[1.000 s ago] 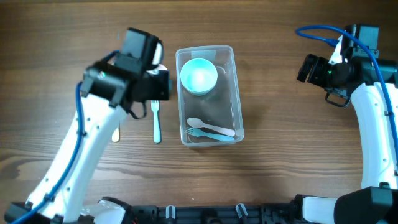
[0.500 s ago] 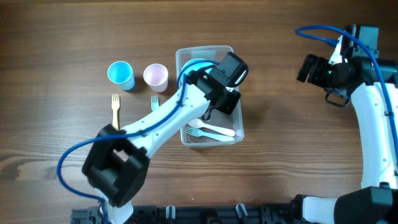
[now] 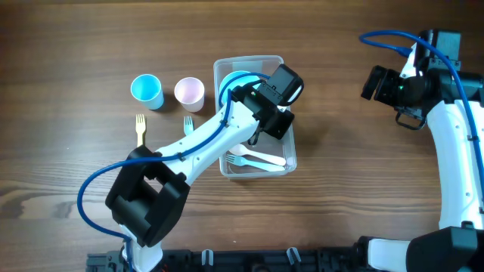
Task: Pack container
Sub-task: 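Carry the green cup into the container and release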
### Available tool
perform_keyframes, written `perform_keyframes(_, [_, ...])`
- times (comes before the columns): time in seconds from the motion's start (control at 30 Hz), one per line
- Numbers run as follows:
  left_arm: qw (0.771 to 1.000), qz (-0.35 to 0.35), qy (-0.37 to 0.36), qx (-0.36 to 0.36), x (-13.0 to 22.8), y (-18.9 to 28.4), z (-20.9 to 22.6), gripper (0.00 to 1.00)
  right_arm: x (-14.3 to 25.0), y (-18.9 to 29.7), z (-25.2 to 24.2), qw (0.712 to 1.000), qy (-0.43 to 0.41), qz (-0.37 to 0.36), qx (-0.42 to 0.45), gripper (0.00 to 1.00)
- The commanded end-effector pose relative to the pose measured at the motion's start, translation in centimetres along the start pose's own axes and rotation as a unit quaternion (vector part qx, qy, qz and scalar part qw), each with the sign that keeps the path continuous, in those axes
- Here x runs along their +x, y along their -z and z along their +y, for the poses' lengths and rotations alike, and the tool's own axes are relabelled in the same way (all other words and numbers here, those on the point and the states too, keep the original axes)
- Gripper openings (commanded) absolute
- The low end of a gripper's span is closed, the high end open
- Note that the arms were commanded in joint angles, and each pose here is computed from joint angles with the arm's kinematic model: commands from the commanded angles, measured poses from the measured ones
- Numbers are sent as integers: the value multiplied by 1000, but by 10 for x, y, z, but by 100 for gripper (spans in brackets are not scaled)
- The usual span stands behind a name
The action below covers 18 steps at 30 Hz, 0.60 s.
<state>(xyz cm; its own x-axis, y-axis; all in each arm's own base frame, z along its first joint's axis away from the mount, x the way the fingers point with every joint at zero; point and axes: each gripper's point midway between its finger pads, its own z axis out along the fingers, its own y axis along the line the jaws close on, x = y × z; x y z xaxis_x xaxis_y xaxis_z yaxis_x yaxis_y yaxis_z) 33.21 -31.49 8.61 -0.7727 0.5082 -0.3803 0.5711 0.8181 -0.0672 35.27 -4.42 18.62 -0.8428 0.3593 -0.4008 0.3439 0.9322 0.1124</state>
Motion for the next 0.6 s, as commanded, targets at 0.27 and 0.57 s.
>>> perform_keyframes(0.27, [999,-17,18,-23,-12,81,6,69,0,-1,1,1000,-10,2,-5,100])
perform_keyframes(0.57, [944,-9,304,-131,17,115,186,66,0,-1,1,1000,-9,1,-5,100])
